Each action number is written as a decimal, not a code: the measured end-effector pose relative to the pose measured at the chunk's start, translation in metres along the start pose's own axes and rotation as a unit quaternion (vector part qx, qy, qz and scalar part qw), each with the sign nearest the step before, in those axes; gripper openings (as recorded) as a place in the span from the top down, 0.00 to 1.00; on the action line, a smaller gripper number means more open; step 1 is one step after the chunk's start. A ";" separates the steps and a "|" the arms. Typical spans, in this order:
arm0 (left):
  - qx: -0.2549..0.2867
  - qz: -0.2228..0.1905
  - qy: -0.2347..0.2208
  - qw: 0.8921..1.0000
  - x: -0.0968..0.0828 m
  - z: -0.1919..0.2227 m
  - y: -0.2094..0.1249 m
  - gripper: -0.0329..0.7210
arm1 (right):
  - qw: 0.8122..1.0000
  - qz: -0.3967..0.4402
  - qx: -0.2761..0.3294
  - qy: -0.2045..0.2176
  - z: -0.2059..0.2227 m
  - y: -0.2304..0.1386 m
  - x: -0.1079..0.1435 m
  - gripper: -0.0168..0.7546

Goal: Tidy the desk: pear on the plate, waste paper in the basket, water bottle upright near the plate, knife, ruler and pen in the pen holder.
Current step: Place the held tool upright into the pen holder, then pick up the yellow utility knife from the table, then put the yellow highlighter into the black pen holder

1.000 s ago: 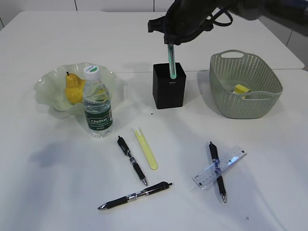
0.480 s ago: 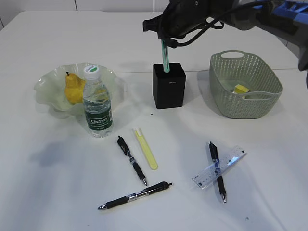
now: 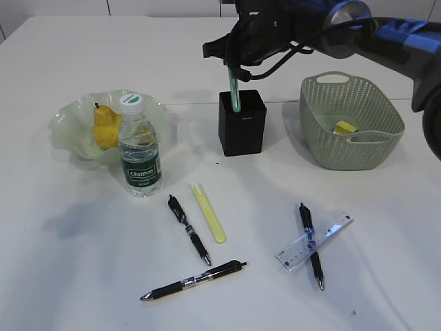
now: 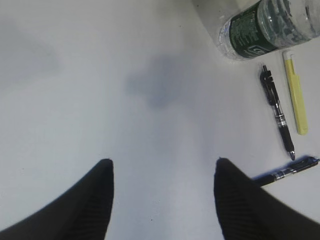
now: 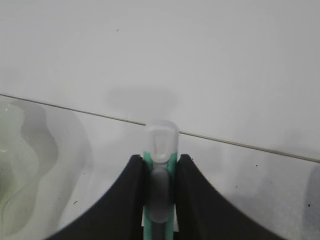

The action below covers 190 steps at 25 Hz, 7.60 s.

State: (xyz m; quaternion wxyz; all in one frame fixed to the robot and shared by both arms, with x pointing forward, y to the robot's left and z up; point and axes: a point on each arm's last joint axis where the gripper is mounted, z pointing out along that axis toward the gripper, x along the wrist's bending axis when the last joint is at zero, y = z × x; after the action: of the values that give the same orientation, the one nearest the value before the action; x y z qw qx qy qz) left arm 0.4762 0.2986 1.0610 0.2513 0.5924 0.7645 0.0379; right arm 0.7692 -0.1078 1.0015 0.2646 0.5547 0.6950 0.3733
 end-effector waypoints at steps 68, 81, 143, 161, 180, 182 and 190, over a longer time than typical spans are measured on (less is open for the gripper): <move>-0.001 0.001 0.001 1.000 0.000 0.000 0.000 0.36 | 0.956 0.004 0.289 0.054 -0.098 -0.015 0.068 0.52; -0.002 0.008 0.010 1.000 0.002 0.000 0.000 0.36 | 0.938 0.006 0.342 0.057 -0.058 -0.054 0.084 0.52; -0.009 0.009 0.012 1.000 0.002 0.000 0.002 0.36 | 0.909 -0.032 0.415 0.023 0.001 -0.131 0.104 0.73; -0.009 0.009 0.012 1.000 0.002 0.000 0.002 0.36 | 0.935 -0.053 0.349 0.020 -0.040 -0.078 0.101 0.81; -0.001 0.009 0.012 1.000 0.002 0.000 0.000 0.36 | 0.959 -0.029 0.283 -0.005 -0.141 -0.010 0.038 0.81; -0.001 0.009 0.012 1.000 0.002 0.000 0.000 0.36 | 0.960 -0.023 0.280 -0.012 -0.152 -0.007 0.024 0.81; -0.001 0.008 0.011 1.000 0.002 0.000 0.000 0.36 | 0.959 -0.037 0.282 -0.021 -0.201 -0.012 0.005 0.81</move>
State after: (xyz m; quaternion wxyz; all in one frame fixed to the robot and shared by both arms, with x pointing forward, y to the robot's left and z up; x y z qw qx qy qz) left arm 0.4761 0.3005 1.0605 0.2435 0.5977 0.7624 0.0471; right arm 0.6036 -0.1498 1.1088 0.1254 0.5881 0.7865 0.1406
